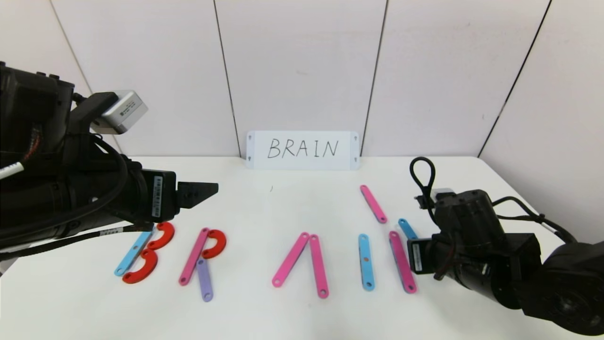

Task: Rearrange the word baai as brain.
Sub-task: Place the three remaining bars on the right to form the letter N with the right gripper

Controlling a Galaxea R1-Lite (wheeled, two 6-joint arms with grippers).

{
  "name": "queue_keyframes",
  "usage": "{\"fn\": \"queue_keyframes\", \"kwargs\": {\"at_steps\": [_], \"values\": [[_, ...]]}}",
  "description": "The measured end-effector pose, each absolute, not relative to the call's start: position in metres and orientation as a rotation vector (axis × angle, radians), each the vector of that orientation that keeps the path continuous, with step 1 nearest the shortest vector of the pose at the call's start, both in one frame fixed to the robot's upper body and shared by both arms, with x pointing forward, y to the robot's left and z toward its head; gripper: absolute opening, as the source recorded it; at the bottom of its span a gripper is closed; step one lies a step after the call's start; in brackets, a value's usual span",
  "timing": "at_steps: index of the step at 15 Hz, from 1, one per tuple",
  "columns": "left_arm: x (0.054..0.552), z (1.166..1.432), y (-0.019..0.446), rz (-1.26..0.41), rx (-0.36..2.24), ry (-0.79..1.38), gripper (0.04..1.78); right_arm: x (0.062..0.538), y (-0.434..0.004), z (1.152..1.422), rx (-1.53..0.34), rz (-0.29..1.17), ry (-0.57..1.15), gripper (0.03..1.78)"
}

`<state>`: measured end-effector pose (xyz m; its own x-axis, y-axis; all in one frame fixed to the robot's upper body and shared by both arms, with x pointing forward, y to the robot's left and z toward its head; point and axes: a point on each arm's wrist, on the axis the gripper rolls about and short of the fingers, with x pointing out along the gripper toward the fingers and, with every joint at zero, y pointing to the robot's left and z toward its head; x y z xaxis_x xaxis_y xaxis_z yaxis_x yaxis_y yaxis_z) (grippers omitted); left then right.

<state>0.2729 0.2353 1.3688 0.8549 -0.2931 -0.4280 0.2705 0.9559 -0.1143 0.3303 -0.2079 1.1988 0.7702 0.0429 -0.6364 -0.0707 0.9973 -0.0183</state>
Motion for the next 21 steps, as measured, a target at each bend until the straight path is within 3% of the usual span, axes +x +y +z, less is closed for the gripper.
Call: {"fn": "queue_keyframes", "kwargs": {"at_steps": [7, 11, 21], "values": [[0.274, 1.366, 0.234, -0.297, -0.045, 0.468, 1.73, 0.319, -0.223, 1.182, -0.099, 0.067, 0.71, 0.27], [0.274, 1.366, 0.234, -0.298, -0.044, 0.47, 1.73, 0.31, -0.235, 1.186, -0.109, 0.062, 0.706, 0.27], [0.274, 1.366, 0.234, -0.297, -0.044, 0.471, 1.73, 0.295, -0.253, 1.196, -0.104, 0.224, 0.704, 0.27]]}}
